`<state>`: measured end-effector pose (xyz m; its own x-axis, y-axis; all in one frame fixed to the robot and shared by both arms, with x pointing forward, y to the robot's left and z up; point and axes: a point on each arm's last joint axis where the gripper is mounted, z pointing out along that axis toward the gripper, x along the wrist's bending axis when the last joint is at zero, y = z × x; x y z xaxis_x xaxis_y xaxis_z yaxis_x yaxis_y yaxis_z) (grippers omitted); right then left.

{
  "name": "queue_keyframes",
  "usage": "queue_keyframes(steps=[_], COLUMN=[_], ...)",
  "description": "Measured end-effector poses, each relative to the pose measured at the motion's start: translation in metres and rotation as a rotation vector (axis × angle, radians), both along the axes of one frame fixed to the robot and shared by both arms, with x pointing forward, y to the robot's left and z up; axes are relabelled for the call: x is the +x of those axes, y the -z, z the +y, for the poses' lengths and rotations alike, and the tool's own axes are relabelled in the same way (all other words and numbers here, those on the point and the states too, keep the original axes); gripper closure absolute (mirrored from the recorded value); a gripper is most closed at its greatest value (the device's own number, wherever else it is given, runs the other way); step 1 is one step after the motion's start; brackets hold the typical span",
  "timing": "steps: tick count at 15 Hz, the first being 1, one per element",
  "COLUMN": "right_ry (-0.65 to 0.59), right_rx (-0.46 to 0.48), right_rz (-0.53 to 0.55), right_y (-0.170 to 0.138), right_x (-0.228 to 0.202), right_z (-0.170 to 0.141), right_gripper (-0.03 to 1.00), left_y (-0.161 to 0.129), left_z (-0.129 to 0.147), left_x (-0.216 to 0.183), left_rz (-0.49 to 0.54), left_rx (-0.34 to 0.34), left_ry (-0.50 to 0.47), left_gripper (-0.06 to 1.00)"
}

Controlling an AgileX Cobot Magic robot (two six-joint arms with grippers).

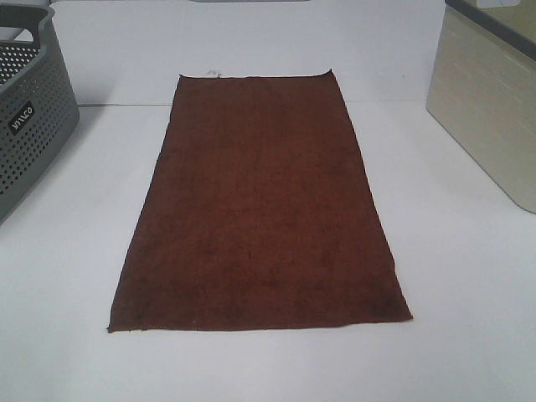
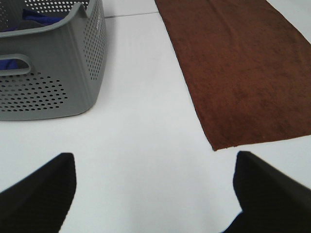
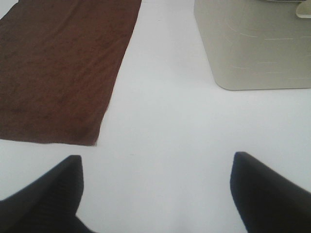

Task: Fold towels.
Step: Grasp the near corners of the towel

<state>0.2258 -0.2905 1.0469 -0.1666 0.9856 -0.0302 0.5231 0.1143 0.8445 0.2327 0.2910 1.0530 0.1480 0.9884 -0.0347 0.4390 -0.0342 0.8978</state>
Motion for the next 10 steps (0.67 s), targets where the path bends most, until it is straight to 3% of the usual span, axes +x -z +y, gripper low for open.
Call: queue_keyframes(steps=[10], right_ry=[0.0], right_rx=[0.0], right_rz=[0.0], right_y=[0.0], right_x=[0.0], right_z=[0.0], right_gripper=[0.19], left_y=[0.0], left_z=[0.0], left_x=[0.0], left_rz=[0.0], left_rx=[0.0], left_ry=[0.0], left_gripper=[0.11])
